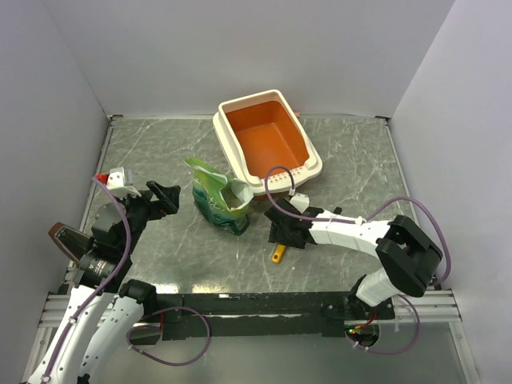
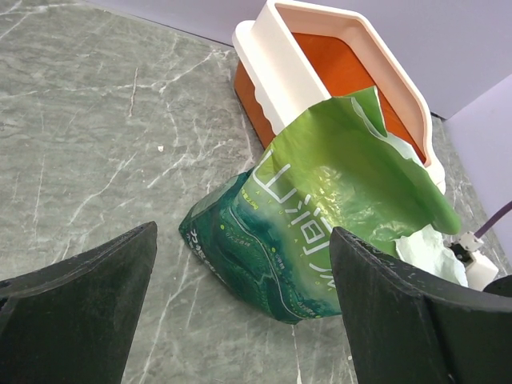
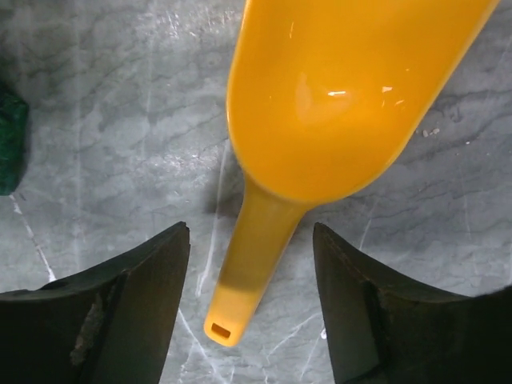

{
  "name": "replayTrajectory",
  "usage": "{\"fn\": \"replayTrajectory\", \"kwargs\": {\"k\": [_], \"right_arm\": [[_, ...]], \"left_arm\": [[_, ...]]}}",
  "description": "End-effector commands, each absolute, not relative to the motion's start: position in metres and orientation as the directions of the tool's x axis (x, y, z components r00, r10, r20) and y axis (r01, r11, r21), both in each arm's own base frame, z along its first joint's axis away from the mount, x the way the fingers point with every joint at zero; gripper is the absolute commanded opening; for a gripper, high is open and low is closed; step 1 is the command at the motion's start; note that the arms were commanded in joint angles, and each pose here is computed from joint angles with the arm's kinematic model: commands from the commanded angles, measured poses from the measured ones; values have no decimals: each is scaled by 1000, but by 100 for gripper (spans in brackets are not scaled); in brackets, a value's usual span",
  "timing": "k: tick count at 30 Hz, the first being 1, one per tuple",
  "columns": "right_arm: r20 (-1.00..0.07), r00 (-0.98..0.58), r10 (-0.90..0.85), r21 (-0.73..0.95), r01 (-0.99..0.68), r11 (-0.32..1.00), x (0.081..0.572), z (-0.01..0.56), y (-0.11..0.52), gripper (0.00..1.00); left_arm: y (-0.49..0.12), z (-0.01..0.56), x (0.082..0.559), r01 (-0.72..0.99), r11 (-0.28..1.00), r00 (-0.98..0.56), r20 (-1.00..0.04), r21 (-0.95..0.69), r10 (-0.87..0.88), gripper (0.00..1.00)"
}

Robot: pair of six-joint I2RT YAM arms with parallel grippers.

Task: Fill the litter box with clean litter

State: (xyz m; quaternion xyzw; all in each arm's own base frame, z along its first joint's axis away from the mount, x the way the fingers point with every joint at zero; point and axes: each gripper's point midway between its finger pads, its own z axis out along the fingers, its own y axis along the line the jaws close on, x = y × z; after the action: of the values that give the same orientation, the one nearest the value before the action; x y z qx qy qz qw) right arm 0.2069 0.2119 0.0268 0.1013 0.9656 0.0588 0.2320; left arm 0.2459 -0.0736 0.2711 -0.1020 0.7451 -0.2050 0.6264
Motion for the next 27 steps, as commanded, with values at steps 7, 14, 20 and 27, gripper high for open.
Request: {"fn": "replayTrajectory", "kwargs": {"k": [7,14,20,27], "right_arm": [[-419,-874,245,172,189,967,201,15,208,3],[-480,-851,213,141,164,976,184,41,188,0],[-541,-841,22,154,-74,985,163,102,205,0],[-566,-784,-256,137,-395,908,127,154,222,0]], "left_arm": [[-75,287,244,126,886,-165,-890,-446,-424,93],[-75,287,245,126,887,-170,-891,-444,-422,93],[-86,295,245,184,875,-189,-890,-447,-415,90],[-111,330,235,288,814,-257,-859,-505,-442,88]]}}
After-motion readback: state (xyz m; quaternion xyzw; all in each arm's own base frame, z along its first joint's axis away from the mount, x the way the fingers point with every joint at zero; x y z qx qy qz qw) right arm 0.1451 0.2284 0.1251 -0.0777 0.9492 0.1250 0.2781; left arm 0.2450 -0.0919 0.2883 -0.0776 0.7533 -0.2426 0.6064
